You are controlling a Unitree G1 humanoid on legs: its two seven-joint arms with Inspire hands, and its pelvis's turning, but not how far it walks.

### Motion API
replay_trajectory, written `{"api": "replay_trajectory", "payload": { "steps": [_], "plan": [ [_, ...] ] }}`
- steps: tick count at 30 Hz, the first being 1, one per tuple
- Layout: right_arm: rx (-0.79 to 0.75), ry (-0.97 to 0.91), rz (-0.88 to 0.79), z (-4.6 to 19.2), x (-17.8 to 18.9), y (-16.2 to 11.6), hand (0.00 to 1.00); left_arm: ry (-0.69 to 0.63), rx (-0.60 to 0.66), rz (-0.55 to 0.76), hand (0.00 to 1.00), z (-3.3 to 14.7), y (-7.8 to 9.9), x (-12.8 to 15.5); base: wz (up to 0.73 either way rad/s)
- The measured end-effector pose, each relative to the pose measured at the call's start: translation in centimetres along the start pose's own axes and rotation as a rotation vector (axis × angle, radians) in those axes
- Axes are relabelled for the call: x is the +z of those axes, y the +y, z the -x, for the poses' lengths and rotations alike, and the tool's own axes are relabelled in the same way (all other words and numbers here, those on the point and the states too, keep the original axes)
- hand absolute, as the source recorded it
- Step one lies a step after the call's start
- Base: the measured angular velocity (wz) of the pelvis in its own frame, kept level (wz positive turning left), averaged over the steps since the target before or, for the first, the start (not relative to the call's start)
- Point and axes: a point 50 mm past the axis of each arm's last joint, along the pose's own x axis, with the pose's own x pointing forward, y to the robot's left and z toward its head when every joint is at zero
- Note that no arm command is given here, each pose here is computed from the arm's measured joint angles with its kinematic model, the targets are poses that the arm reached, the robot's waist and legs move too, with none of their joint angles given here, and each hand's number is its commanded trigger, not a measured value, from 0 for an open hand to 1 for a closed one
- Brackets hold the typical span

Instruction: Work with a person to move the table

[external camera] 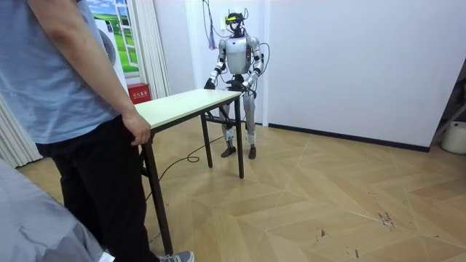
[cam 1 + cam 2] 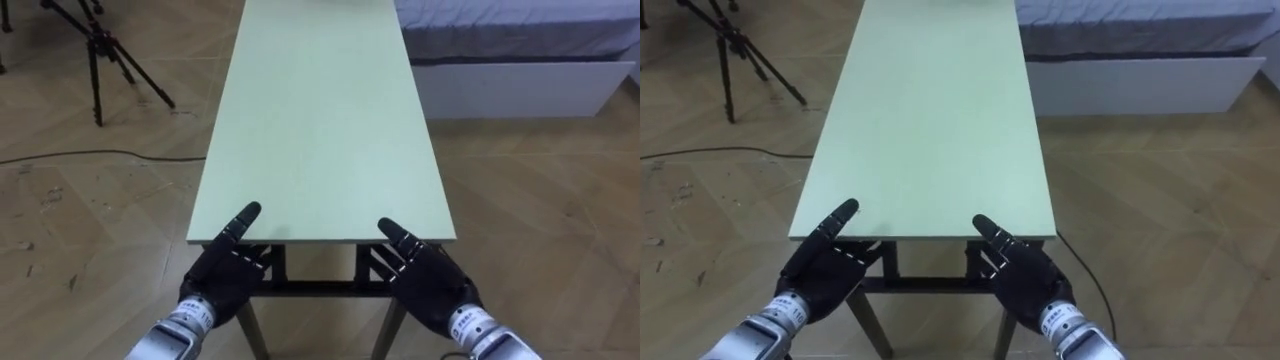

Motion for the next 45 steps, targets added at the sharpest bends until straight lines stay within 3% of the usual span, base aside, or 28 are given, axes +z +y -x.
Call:
{"api": "replay_trajectory", "payload": {
  "steps": [9,21,22,24,25,26,27,45],
  "plan": [
    [-0.007,-0.051,-0.215,-0.4,0.1,1.1,0.0,-0.01,-0.002,0.016,0.0,-0.3,-0.7,-0.1,-0.01],
    [-0.032,-0.091,-0.285,-0.6,0.5,2.3,0.0,-0.036,-0.003,0.084,0.0,-0.7,-1.6,-0.7,0.0],
    [-0.038,-0.096,-0.287,-0.6,0.5,2.4,0.0,-0.036,0.002,0.084,0.1,-0.7,-1.7,-0.7,0.05],
    [-0.042,-0.11,-0.3,-0.8,0.4,2.6,0.0,-0.045,0.005,0.092,0.6,-0.9,-1.8,-0.9,0.04],
    [-0.041,-0.117,-0.307,-0.8,0.3,2.6,0.25,-0.052,0.003,0.097,1.0,-0.9,-1.9,-1.0,0.0],
    [-0.039,-0.126,-0.314,-0.9,0.3,2.7,0.77,-0.056,0.004,0.101,1.0,-1.1,-2.1,-1.0,0.0],
    [-0.037,-0.13,-0.317,-0.9,0.3,2.7,1.0,-0.059,0.006,0.103,1.0,-1.1,-2.2,-1.0,-0.04],
    [-0.165,-0.167,-0.323,-1.6,-0.1,3.0,1.0,-0.069,0.096,0.087,1.0,-1.7,-3.0,-2.2,-0.01]
  ]
}}
